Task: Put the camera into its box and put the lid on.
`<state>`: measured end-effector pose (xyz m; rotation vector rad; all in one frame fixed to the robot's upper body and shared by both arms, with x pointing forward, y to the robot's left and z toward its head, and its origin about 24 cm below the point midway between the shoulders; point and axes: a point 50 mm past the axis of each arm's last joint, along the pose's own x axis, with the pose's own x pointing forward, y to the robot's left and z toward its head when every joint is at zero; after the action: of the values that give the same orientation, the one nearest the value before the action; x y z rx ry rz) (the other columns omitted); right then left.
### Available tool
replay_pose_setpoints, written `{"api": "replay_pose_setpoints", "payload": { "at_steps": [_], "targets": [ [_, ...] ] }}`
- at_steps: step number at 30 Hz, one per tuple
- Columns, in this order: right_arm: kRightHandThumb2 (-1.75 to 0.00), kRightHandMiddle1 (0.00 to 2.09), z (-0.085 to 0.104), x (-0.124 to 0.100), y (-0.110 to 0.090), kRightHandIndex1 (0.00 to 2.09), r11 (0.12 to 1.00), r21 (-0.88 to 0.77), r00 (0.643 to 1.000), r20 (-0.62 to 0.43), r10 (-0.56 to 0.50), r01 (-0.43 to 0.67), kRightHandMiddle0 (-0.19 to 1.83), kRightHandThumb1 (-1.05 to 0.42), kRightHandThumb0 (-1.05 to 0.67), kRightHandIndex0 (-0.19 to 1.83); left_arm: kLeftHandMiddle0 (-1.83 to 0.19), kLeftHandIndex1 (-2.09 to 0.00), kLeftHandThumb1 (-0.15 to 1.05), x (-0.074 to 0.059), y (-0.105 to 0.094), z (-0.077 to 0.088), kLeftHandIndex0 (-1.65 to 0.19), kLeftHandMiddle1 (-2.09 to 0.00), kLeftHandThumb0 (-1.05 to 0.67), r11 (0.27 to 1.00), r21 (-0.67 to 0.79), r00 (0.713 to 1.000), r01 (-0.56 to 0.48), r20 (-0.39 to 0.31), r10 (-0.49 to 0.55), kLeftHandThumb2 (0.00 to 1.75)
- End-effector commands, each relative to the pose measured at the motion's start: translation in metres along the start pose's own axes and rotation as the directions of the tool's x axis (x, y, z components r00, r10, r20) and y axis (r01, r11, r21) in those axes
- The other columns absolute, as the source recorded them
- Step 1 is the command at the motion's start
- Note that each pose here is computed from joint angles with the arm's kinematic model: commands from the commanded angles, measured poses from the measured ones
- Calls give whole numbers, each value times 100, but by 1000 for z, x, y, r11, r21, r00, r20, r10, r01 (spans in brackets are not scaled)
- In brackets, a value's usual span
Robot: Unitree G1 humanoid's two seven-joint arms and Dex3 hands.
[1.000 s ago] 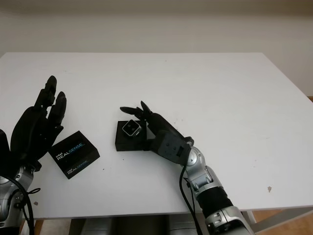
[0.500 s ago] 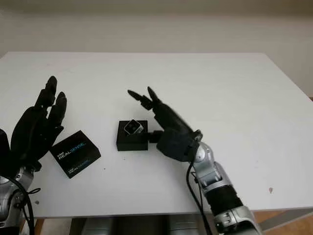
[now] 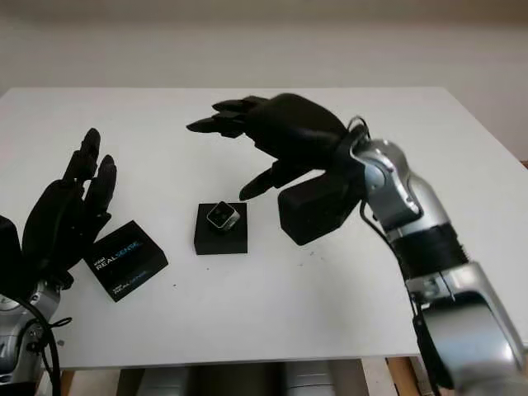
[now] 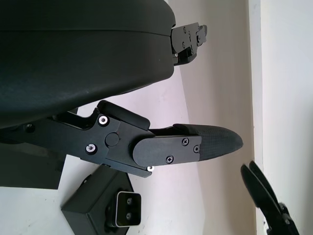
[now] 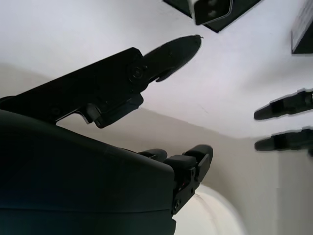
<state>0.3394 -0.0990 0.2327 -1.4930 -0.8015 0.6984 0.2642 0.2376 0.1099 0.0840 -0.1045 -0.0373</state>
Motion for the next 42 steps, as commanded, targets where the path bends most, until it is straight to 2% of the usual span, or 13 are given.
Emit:
{"api": "replay_pose_setpoints", "payload": {
  "at_steps": [1,8,12,23,24,27,29,32,36,38,42],
  "targets": [
    [-5,24,3,4,-4,19,996,-73,999,18,49,-47,31,-82,-64,28,19,0,105,-1,-2,3,19,0,-73,1000,14,1000,4,16,-5,49],
    [-5,24,10,16,7,19,979,-187,994,49,97,-87,40,-80,-72,44,19,0,105,-1,-2,2,19,0,-73,1000,23,1000,-2,13,2,51],
    [-6,26,11,22,20,22,977,-209,995,75,63,-46,47,-81,-78,53,19,0,105,0,-3,2,19,0,-74,1000,17,1000,-8,13,8,49],
    [-6,31,6,22,46,24,980,-196,997,62,51,-37,54,-84,-79,55,19,0,105,0,-2,2,19,0,-73,1000,14,1000,-9,19,8,49],
    [-6,33,5,23,48,36,982,-185,997,63,48,-36,55,-84,-78,52,19,0,105,0,-2,2,19,0,-73,1000,11,1000,-10,19,10,49],
    [-5,46,6,24,52,99,986,-166,997,67,38,-26,54,-83,-76,25,19,0,105,0,-2,2,19,0,-73,1000,3,1000,-9,21,8,48],
    [-5,50,6,24,53,108,985,-174,997,72,35,-22,55,-83,-76,22,19,0,105,1,-1,2,19,0,-73,1000,7,1000,-5,19,5,49],
    [-6,60,7,25,57,106,985,-170,996,77,41,-27,53,-84,-76,23,19,0,105,1,-1,2,19,0,-72,1000,7,1000,-10,25,10,49],
    [-5,90,7,24,62,117,989,-142,995,78,58,-47,40,-85,-74,19,19,0,105,1,-1,3,19,0,-72,1000,6,1000,-12,29,11,48],
    [-5,110,8,24,63,130,990,-136,995,80,61,-50,36,-85,-72,16,19,0,105,1,-1,3,19,0,-72,1000,4,1000,-9,30,9,48],
    [-5,125,9,23,68,147,991,-128,995,87,57,-46,37,-84,-71,14,19,0,105,1,-1,2,19,0,-72,1000,-1,999,-12,31,12,48]
  ]
}}
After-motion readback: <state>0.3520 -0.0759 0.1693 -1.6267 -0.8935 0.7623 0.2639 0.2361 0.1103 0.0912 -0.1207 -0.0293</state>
